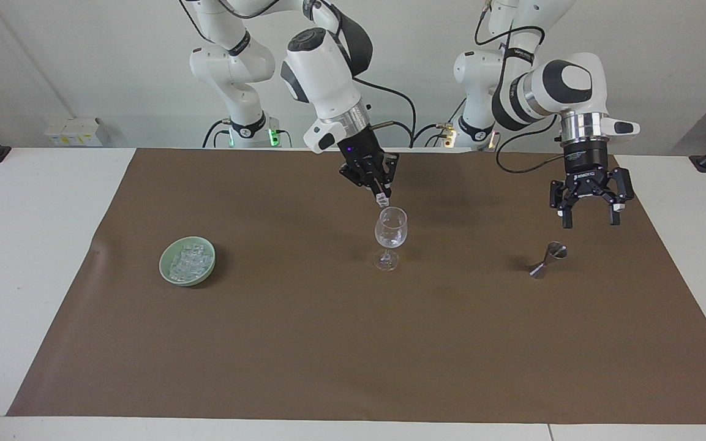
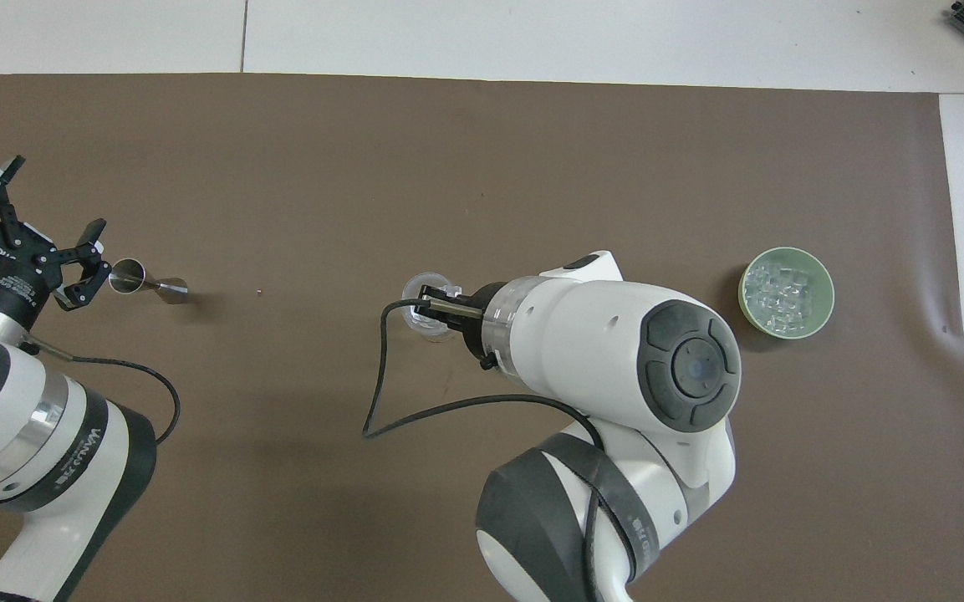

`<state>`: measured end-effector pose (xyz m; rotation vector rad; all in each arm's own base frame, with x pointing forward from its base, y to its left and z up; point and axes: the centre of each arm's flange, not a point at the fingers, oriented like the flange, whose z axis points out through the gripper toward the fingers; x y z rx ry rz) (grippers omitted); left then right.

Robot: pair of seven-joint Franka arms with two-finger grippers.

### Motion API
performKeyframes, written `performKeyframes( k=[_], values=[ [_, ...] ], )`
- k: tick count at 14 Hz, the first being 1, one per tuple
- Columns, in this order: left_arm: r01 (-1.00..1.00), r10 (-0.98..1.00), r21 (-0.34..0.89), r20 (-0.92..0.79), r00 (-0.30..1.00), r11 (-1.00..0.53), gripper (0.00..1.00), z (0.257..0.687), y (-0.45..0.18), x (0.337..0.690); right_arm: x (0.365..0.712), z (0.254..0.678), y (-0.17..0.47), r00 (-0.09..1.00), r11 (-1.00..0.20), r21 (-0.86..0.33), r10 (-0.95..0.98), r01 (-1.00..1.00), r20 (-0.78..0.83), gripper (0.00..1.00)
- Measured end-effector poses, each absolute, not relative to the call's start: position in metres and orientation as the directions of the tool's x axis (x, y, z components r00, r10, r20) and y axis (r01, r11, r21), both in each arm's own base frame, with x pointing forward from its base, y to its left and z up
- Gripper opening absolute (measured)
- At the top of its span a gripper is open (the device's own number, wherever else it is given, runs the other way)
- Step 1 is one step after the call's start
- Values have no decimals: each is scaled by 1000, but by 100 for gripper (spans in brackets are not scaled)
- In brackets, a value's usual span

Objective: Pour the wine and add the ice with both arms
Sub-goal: 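Release ice into the glass with the right gripper while the left gripper withdraws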

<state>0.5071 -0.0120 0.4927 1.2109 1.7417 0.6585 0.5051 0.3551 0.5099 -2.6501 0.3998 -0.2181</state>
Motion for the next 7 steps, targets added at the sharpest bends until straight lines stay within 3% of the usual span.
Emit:
performKeyframes(
  k=[7],
  values=[
    [454,928,811,-345,-139,369,100,490,-9,509,515,499,362,936,-831,-504,-333,-237,109,21]
  ],
)
